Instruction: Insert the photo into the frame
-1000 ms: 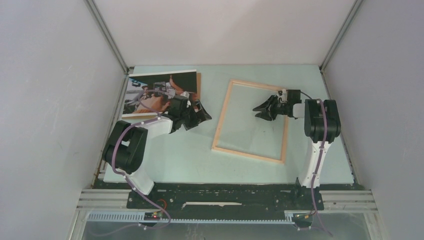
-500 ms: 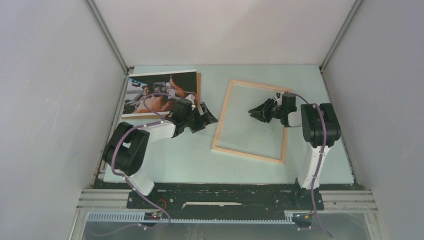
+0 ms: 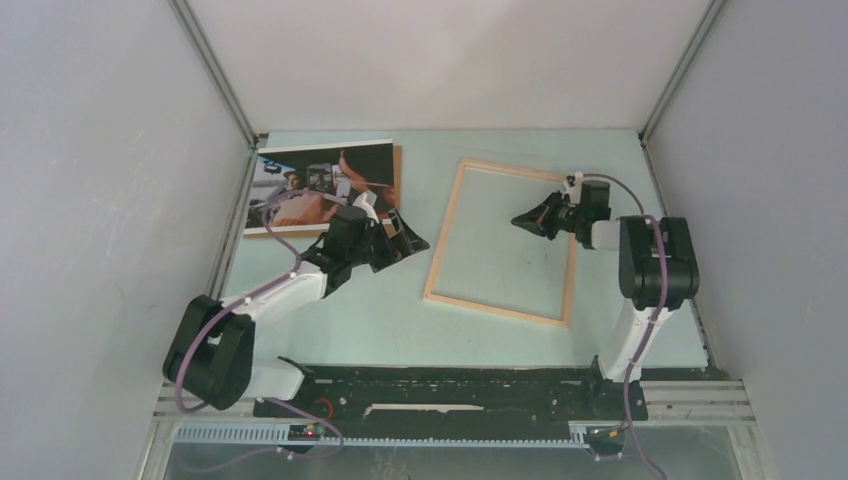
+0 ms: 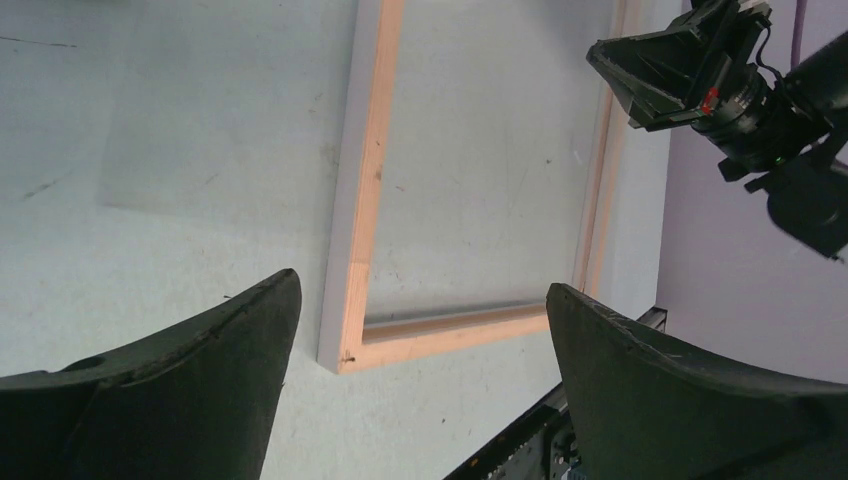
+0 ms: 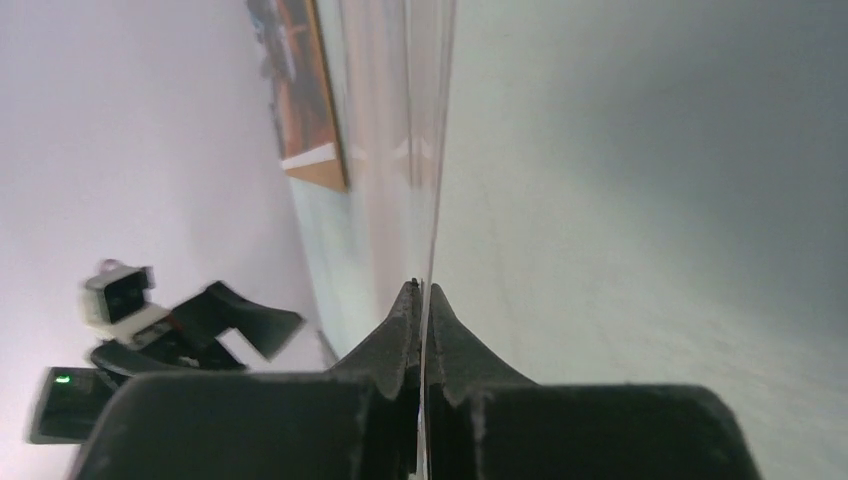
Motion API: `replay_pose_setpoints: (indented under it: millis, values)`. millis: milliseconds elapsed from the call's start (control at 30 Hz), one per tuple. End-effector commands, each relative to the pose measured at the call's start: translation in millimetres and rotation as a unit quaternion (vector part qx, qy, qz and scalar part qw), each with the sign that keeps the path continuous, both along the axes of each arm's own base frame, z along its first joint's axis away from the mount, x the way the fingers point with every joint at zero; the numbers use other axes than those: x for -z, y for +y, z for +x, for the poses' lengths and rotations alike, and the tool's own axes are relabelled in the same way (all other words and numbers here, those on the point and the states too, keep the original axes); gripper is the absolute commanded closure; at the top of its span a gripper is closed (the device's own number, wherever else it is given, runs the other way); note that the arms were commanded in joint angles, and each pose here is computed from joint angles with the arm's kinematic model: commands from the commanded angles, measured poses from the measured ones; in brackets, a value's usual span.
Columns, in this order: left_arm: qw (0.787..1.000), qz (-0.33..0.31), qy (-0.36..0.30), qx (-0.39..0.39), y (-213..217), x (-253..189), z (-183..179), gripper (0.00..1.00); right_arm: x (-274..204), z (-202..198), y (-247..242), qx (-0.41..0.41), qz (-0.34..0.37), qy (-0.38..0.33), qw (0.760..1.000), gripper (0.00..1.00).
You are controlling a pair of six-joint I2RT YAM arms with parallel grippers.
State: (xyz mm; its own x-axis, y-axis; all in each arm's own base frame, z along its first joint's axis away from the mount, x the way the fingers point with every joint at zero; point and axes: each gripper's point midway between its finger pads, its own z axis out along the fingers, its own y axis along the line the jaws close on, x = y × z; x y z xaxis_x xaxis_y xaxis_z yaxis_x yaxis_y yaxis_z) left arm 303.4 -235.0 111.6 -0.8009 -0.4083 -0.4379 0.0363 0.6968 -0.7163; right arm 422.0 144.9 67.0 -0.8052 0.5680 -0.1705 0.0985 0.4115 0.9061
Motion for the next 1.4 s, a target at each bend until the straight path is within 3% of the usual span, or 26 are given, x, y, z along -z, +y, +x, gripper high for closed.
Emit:
replay_pose_setpoints:
  millis: [0,267,900,1367]
  values:
    - [0.999,0.030,-0.019,-0.005,17,-13,-11,0.00,-4,-24,-27,-0.068,-0.068,0.003,0.995,1.00]
    - [1.000,0.021,-0.008,0.005,7,-17,-4,0.00,5,-49,-47,-0.124,-0.044,0.027,0.991,1.00]
    - [1.000,0.015,0.013,0.019,1,-2,-6,0.00,-1,-38,-96,-0.086,-0.056,0.004,0.995,1.00]
    - [0.999,0.018,0.021,0.018,-11,10,13,0.02,-65,-41,-75,-0.098,0.003,-0.074,0.993,1.00]
